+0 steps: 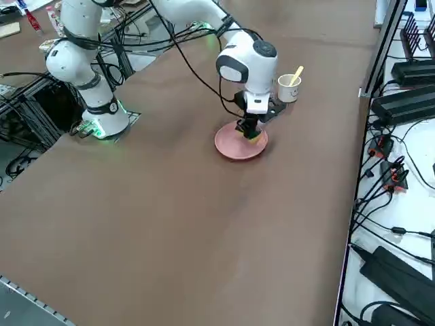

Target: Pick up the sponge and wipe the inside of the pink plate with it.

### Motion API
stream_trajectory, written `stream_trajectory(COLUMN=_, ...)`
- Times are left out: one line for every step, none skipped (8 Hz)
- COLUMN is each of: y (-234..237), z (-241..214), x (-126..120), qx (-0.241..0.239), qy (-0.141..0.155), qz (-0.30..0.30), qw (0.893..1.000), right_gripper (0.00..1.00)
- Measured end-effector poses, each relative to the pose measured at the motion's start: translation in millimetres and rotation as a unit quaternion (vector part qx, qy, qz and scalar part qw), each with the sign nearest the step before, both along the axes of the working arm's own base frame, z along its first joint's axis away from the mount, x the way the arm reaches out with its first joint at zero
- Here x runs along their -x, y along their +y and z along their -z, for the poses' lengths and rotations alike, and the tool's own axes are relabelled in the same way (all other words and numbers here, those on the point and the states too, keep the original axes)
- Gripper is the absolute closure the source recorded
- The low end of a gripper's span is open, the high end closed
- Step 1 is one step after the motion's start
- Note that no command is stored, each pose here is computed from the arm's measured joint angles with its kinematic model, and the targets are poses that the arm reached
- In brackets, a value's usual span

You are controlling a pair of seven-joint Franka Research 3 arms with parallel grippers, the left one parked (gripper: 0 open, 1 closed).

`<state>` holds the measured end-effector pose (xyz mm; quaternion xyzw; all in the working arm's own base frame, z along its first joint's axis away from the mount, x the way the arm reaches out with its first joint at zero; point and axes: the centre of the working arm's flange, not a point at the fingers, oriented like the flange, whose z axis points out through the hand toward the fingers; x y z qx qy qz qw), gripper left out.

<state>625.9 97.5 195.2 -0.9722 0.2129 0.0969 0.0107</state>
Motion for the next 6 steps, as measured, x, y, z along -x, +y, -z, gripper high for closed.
stream_trajectory(y=-3, z=1, x=11, qx=-0.001, qy=0.008, qz=-0.001, qw=1.000, right_gripper=0.90)
stream_trajectory(y=-7, z=1, x=21, qx=-0.002, qy=0.016, qz=-0.003, qw=1.000, right_gripper=0.90)
stream_trajectory(y=-14, z=2, x=30, qx=-0.003, qy=0.023, qz=-0.007, qw=1.000, right_gripper=0.90)
stream_trajectory(y=-22, z=2, x=36, qx=-0.005, qy=0.027, qz=-0.011, qw=1.000, right_gripper=0.90)
stream_trajectory(y=-32, z=3, x=40, qx=-0.007, qy=0.030, qz=-0.015, qw=0.999, right_gripper=0.90)
stream_trajectory(y=-41, z=3, x=42, qx=-0.008, qy=0.032, qz=-0.022, qw=0.999, right_gripper=0.90)
